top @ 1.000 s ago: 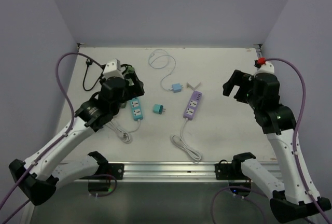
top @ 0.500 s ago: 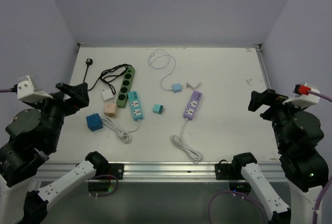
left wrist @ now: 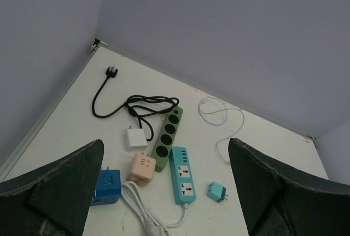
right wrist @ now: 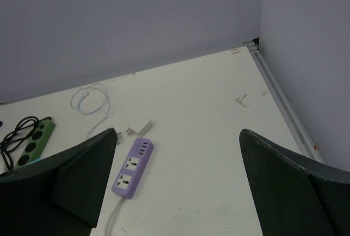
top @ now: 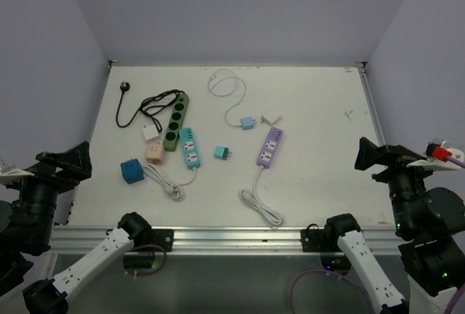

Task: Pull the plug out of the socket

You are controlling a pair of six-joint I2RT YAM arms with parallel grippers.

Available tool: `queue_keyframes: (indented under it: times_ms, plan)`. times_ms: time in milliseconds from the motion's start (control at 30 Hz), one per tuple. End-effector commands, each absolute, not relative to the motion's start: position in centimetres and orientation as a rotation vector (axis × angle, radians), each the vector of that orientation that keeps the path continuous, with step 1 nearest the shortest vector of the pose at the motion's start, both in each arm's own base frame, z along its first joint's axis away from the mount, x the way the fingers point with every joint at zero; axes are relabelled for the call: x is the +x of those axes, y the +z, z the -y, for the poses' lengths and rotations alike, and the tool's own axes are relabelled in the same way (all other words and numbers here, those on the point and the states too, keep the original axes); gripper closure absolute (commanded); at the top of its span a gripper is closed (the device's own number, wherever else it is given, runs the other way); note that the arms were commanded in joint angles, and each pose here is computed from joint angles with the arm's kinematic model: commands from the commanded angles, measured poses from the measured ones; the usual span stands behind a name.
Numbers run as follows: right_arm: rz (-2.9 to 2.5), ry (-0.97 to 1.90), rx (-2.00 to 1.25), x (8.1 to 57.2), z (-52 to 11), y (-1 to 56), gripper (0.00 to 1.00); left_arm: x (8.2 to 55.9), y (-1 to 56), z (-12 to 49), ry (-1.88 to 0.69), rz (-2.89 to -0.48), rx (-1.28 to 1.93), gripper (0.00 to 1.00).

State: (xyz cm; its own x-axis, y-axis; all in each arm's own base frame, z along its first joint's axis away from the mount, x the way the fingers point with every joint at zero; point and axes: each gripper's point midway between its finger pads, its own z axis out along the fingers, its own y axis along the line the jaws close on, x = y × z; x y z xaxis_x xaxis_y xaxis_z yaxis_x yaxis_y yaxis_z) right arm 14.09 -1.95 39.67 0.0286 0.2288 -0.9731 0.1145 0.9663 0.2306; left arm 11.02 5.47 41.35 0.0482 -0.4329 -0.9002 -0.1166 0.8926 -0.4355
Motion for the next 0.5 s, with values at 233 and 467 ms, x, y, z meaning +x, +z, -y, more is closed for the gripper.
queue_keyframes:
  times_ms: [233, 467]
  plan:
    - [-1.482, 0.112, 0.241, 13.5, 1.8, 40.8, 0.01, 9.7, 41.7, -7.7, -0.211, -1.471, -0.506, 0.00]
    - [-1.482, 0.126, 0.191, 13.6, 1.1, 40.8, 0.01, 9.7, 41.8, -7.8, -0.217, -1.460, -0.521, 0.00]
